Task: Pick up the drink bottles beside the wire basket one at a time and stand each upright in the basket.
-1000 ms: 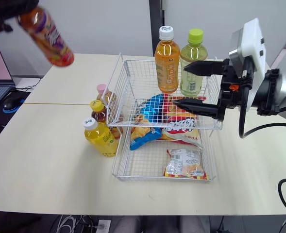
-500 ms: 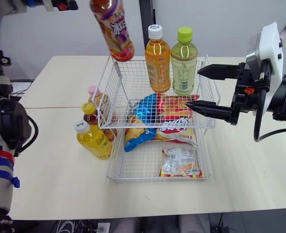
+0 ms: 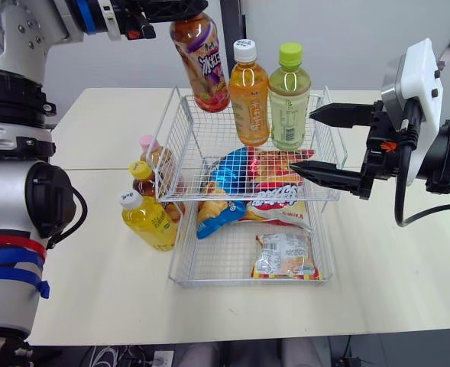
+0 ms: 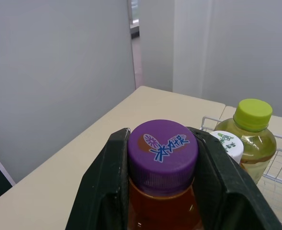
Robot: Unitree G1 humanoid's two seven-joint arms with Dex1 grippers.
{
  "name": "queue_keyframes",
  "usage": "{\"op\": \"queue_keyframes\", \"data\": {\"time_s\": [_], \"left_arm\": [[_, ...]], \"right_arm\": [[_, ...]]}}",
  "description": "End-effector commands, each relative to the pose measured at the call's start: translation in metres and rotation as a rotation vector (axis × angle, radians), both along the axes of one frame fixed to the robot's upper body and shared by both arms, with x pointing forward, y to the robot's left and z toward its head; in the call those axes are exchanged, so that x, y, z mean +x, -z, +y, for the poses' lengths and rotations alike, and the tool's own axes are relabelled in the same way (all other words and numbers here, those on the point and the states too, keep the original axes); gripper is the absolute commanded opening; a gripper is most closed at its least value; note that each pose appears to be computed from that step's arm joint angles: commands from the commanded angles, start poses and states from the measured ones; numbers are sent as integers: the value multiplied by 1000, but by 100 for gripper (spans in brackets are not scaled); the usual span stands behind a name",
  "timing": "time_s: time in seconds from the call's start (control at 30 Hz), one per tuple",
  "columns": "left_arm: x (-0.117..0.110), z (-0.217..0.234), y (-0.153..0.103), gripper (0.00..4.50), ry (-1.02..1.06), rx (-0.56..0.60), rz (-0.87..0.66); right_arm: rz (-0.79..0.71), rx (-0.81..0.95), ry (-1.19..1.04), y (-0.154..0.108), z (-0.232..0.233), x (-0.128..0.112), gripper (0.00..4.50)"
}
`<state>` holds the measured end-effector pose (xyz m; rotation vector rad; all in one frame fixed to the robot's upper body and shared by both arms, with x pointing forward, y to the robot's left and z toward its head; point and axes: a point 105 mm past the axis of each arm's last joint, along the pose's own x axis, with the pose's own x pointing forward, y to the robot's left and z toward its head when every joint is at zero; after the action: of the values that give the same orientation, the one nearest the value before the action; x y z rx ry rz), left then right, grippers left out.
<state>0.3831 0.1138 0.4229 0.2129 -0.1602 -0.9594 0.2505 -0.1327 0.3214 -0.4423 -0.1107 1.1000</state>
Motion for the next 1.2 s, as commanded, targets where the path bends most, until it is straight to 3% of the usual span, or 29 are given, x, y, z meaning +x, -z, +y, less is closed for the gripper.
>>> {"op": "queue_keyframes", "data": {"time_s": [0.03,0.23,0.73,1.07,1.2], "left_arm": [[0,-3,7,134,7,-7,20],[-1,-11,25,134,25,52,34],[-2,-21,29,134,60,54,40],[-18,-2,2,447,66,38,-6],[-30,11,-9,447,69,28,-8]], "right_arm": [[-46,-1,10,-10,-3,-6,450],[-47,8,8,-13,-2,-7,450],[-45,14,9,-13,-1,-5,450],[-73,34,67,-20,-13,-2,450],[-105,42,77,-25,-17,-5,450]]}}
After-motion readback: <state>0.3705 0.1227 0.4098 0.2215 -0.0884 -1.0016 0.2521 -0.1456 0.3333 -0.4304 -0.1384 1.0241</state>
